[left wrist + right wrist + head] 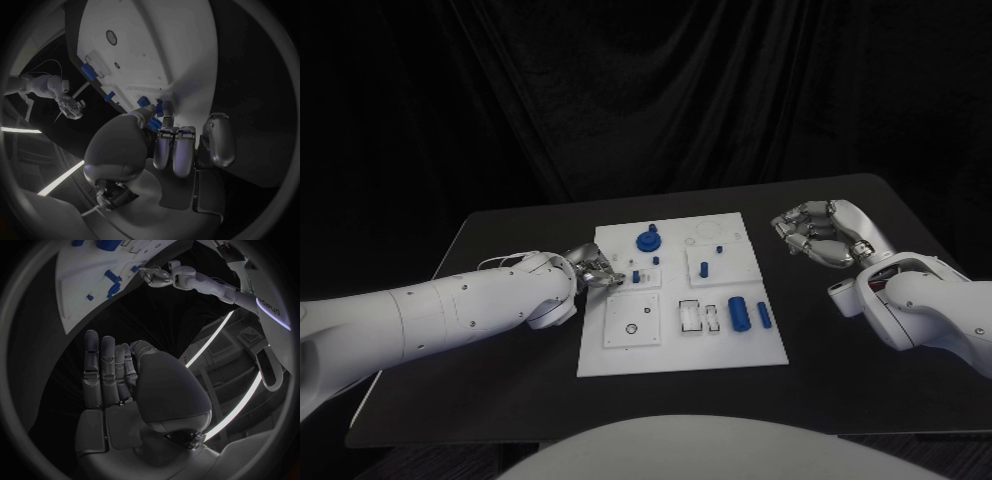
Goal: Assemble the parts on the task board
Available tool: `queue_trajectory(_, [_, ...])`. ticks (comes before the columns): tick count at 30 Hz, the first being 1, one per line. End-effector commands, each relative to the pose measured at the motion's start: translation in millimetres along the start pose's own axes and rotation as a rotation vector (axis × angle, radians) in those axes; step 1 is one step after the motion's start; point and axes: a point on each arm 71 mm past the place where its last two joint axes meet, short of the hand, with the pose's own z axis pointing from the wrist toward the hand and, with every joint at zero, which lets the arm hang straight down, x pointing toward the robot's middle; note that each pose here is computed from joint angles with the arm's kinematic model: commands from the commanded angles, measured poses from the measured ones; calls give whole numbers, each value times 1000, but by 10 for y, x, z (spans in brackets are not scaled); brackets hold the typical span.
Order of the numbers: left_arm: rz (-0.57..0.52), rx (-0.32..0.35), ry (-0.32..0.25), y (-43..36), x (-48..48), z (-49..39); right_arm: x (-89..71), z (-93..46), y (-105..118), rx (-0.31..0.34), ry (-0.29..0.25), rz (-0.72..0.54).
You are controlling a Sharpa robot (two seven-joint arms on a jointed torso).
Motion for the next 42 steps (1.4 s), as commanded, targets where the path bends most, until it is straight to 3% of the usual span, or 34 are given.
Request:
queue_trajectory(1, [10, -24, 44, 38, 88, 2, 21, -6, -19, 24, 16, 4])
queue_trajectory(17, [9, -9, 61, 23, 145, -10, 31, -6, -40, 43, 26, 7])
queue_trajectory(42, [16, -44, 69, 96, 125, 8, 53, -3, -56, 59, 39, 11])
